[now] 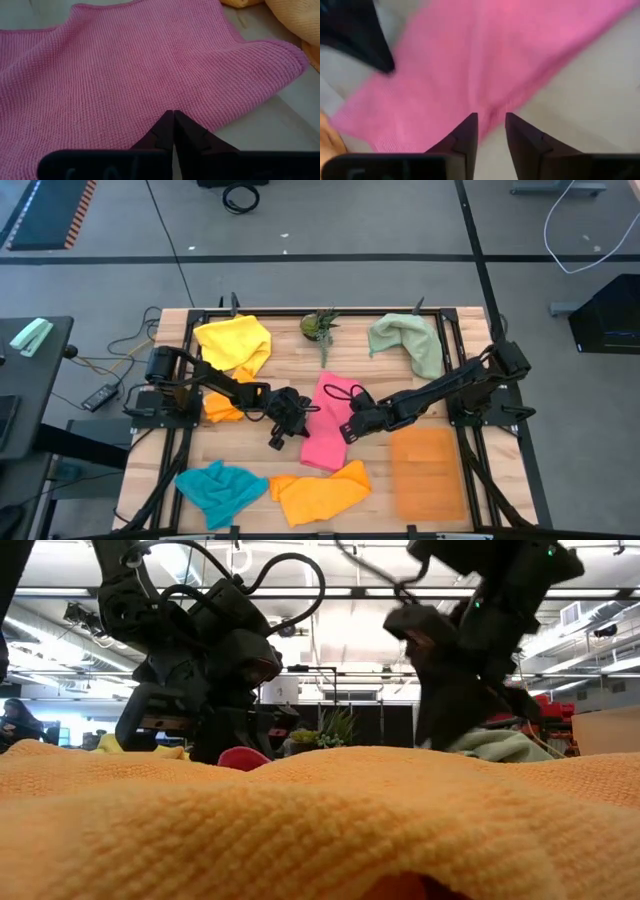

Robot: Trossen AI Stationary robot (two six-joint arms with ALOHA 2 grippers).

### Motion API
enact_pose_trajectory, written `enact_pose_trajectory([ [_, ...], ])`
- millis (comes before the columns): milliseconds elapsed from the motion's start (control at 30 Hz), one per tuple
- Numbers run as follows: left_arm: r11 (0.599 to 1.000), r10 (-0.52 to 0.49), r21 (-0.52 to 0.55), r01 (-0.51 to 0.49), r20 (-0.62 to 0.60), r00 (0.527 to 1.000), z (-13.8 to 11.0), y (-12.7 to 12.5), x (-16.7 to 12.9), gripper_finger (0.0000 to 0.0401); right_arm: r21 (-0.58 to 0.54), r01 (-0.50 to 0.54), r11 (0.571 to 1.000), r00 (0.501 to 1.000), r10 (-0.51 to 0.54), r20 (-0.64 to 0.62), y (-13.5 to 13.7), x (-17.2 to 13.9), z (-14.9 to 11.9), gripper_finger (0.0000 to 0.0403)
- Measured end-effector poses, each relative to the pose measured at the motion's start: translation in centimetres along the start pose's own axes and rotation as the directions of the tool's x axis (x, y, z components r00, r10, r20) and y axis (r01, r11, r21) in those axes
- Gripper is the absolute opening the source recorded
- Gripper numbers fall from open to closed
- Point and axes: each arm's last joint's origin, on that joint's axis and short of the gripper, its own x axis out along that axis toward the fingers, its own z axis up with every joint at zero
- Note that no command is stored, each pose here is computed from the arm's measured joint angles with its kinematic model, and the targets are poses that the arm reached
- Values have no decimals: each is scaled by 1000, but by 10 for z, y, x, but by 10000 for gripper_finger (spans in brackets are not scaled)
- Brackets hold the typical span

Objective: Fold microfiber towels
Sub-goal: Fold the pink microfiber towel

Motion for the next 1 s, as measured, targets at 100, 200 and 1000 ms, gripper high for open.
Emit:
enact_pose_trajectory([
  [100,1000,1,-4,-1,0,1000,0,0,0,19,-8,28,1000,998,-27,57,-3,2,8,108],
  [200,1000,1,-12,-1,0,1000,0,0,0,11,16,74,997,995,-75,62,-9,14,17,91],
  [1000,999,5,-36,-5,9,1000,0,0,0,13,171,-2,985,992,-19,124,-51,44,35,175],
])
